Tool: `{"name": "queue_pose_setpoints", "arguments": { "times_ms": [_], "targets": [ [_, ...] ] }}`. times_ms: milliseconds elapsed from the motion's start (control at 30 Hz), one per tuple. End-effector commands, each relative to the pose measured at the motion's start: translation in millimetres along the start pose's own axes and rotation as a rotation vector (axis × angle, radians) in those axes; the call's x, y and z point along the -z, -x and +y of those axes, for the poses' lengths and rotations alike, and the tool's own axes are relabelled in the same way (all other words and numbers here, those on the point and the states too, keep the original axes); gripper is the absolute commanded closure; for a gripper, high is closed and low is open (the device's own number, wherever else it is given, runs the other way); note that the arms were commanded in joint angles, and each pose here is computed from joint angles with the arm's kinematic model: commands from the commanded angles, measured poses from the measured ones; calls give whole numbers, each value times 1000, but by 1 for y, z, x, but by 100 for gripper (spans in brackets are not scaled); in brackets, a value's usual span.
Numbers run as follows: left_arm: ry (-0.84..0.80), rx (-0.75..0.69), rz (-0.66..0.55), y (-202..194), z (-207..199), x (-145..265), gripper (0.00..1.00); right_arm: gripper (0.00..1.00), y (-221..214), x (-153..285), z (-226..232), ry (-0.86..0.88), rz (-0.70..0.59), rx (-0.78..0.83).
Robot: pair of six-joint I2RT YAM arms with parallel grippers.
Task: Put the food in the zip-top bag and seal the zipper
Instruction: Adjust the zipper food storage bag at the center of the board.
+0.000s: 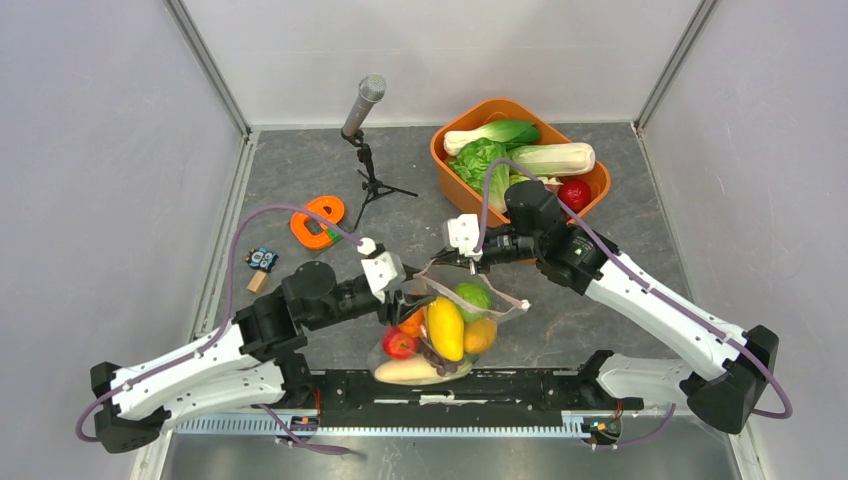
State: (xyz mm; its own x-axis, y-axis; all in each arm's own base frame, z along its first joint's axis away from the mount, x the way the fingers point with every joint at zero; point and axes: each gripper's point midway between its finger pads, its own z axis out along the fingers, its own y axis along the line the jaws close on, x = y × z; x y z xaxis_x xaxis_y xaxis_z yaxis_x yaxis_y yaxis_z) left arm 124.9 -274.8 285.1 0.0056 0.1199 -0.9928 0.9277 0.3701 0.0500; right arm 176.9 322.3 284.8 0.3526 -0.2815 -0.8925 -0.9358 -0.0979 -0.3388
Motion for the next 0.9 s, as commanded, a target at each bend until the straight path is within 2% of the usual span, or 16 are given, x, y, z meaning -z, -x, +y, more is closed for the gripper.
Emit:
{"name": "queue_pose_setpoints", "arguments": {
  "times_ms": [0, 67, 167, 367, 467, 533, 600, 667, 733, 767, 800, 867],
  "targets": [
    [-27, -50, -36, 19, -2, -6, 50, 94, 17, 2, -4, -6, -59, 53],
    [-17, -53, -42, 22, 0, -8, 54, 93, 18, 3, -3, -3, -60, 52],
    [0, -55, -59, 27, 3, -9, 67, 93, 16, 3, -2, -1, -57, 45],
    [31, -39, -95, 34, 8, -4, 82, 92, 13, 4, -3, -20, -46, 41],
    [64, -30, -106, 34, 13, 1, 96, 90, 12, 5, -5, -38, -44, 35],
    [78, -32, -103, 32, 15, 4, 98, 88, 11, 5, -7, -55, -46, 28],
    [81, -31, -91, 29, 15, 7, 98, 82, 12, 7, -12, -90, -51, 22],
    [107, -30, -74, 27, 20, 9, 98, 67, 16, 12, -25, -181, -54, -3],
    [112, -31, -62, 25, 20, 12, 98, 55, 24, 28, -52, -364, -75, -66],
    [112, -33, -56, 23, 21, 13, 98, 41, 27, 43, -69, -490, -74, -124],
    [111, -34, -51, 23, 20, 15, 98, 35, 25, 63, -86, -632, -66, -193],
    [110, -37, -48, 21, 20, 18, 98, 34, 23, 89, -97, -754, -87, -247]
  ]
}}
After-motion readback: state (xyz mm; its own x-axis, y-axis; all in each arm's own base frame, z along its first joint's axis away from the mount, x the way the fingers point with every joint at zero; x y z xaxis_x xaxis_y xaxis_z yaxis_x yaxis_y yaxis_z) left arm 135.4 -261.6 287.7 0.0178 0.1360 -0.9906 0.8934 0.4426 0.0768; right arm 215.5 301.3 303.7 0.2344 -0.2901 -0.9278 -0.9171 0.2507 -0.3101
